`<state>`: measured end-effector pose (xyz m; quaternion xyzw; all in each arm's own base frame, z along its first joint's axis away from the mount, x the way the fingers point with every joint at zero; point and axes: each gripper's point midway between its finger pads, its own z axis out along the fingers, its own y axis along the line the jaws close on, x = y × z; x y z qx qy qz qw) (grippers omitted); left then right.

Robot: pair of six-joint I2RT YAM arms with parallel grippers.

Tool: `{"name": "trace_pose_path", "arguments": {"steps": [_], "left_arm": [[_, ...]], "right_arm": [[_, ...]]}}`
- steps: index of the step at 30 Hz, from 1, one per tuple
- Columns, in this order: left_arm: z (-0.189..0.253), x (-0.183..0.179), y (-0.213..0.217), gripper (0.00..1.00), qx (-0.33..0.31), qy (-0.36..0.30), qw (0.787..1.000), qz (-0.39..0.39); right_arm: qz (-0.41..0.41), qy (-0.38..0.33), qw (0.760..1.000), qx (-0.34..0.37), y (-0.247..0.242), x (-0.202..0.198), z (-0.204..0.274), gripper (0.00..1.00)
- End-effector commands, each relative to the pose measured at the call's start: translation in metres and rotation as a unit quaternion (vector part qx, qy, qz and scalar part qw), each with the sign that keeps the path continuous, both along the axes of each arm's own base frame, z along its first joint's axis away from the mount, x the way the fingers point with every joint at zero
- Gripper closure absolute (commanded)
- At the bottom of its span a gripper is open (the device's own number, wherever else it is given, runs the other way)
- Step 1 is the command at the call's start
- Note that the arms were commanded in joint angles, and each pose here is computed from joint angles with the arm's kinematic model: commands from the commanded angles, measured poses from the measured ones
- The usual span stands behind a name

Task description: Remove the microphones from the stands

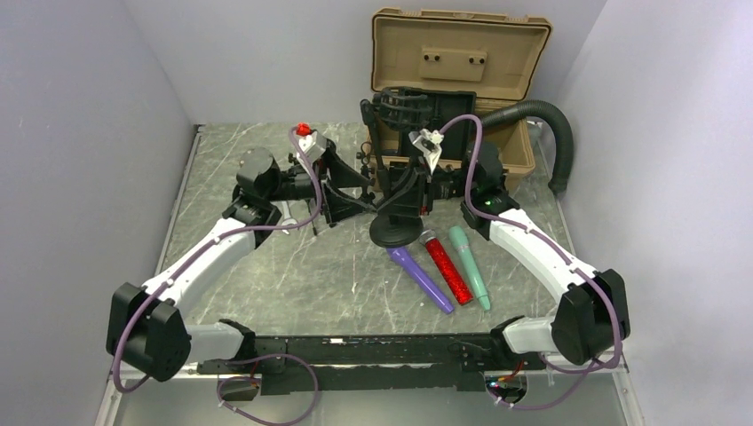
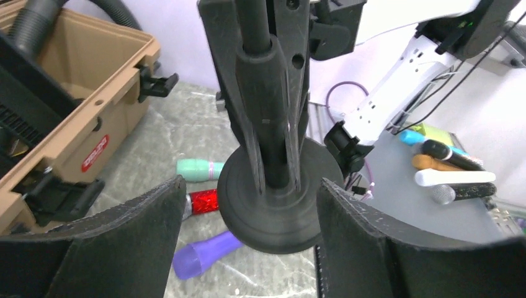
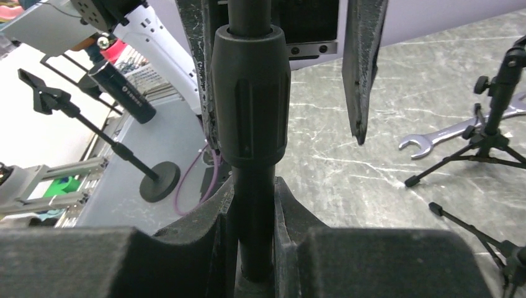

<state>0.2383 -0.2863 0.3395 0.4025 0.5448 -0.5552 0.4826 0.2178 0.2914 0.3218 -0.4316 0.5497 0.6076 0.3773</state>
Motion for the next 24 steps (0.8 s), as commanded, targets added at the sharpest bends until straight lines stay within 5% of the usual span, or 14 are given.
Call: {"name": "trace_pose_path", "arguments": {"steps": [1,12,21,24], "left_arm": [[0.034,-0.012,-0.007,0.22,-0.042,-0.024,0.997,-0.056],[0.045,0.0,-0.018,0.45,-0.069,0.002,0.994,-0.081],[0.035,0.007,-0.028,0.98,-0.07,0.035,0.995,-0.061],[0.029,0.017,-0.03,1.0,-0.065,0.064,0.996,-0.019]], "right_arm": [[0.037,-0.041,0.998,0.02,0.005,-0.012,0.011,1.0],[0.048,-0.026,0.998,0.008,0.011,-0.012,-0.008,1.0],[-0.013,-0.037,0.999,-0.01,0.015,0.008,-0.015,1.0],[-0.069,-0.054,0.995,-0.038,0.016,0.026,-0.021,1.0]]}}
